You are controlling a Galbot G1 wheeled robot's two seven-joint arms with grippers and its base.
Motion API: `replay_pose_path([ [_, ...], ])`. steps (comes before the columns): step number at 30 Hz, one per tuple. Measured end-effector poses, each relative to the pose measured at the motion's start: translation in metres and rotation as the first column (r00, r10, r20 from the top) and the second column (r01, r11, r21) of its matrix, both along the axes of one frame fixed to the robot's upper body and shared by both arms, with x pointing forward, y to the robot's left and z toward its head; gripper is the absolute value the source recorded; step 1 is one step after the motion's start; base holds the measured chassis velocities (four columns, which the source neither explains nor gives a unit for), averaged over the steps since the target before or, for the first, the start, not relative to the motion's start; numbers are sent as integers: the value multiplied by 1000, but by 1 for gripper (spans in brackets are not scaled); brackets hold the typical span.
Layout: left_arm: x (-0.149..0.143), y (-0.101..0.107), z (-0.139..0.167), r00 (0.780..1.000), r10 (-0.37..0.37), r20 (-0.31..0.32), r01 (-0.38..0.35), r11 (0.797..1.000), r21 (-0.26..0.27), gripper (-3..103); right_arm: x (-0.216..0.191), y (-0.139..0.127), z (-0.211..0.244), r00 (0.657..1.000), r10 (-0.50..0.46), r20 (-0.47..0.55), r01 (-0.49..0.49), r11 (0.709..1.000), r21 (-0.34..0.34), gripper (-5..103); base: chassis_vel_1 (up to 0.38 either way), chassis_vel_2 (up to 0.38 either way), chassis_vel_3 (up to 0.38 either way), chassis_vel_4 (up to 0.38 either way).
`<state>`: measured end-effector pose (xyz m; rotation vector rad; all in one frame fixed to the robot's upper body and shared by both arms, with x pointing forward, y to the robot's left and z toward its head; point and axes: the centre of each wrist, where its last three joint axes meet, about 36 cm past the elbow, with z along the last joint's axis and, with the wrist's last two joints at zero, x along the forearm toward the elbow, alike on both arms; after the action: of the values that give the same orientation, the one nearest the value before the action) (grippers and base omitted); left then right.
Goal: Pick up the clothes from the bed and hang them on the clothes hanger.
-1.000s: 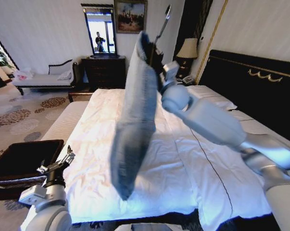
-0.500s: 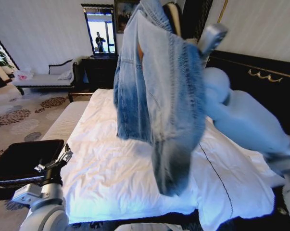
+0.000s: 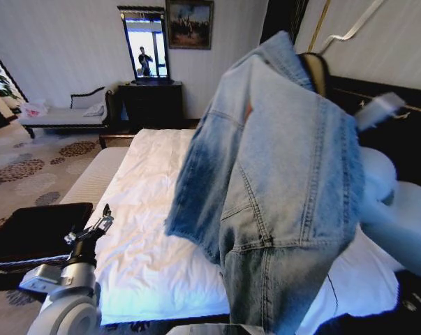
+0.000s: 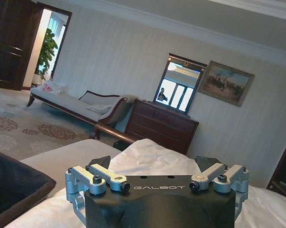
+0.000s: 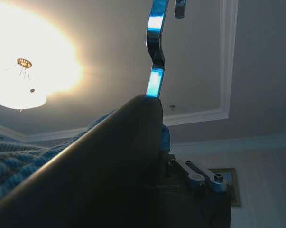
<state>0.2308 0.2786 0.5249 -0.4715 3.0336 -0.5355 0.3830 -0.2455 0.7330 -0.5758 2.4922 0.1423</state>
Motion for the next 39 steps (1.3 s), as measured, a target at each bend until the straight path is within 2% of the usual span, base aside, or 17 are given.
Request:
replay_pose_path([
  [5, -6, 6, -2, 999, 40, -14, -40, 999, 14, 100, -1, 8, -7, 1000, 23, 10, -23, 1000, 17, 23, 0, 0, 0, 0],
  [9, -8, 10, -2, 998, 66, 5, -66, 997, 35, 100, 0, 12, -14, 999, 36, 1, -36, 999, 17, 23, 0, 0, 0, 0],
  [12, -11, 21, 2, 995, 100, 15, -101, 992, 77, 100, 2, 17, -24, 999, 50, -17, -50, 999, 10, 23, 0, 0, 0, 0],
  [21, -10, 20, 2, 996, 92, 21, -93, 994, 62, 100, -15, 13, -40, 998, 41, -44, -41, 999, 16, 23, 0, 0, 0, 0],
  [30, -10, 20, 2, 995, 91, 35, -93, 994, 62, 100, -28, 7, -39, 999, 35, -26, -35, 999, 19, 23, 12, -8, -10, 12],
  [39, -9, 20, 2, 995, 90, 36, -92, 994, 64, 100, -32, 7, -40, 999, 46, -19, -45, 999, 24, 23, 142, -137, -159, 155],
])
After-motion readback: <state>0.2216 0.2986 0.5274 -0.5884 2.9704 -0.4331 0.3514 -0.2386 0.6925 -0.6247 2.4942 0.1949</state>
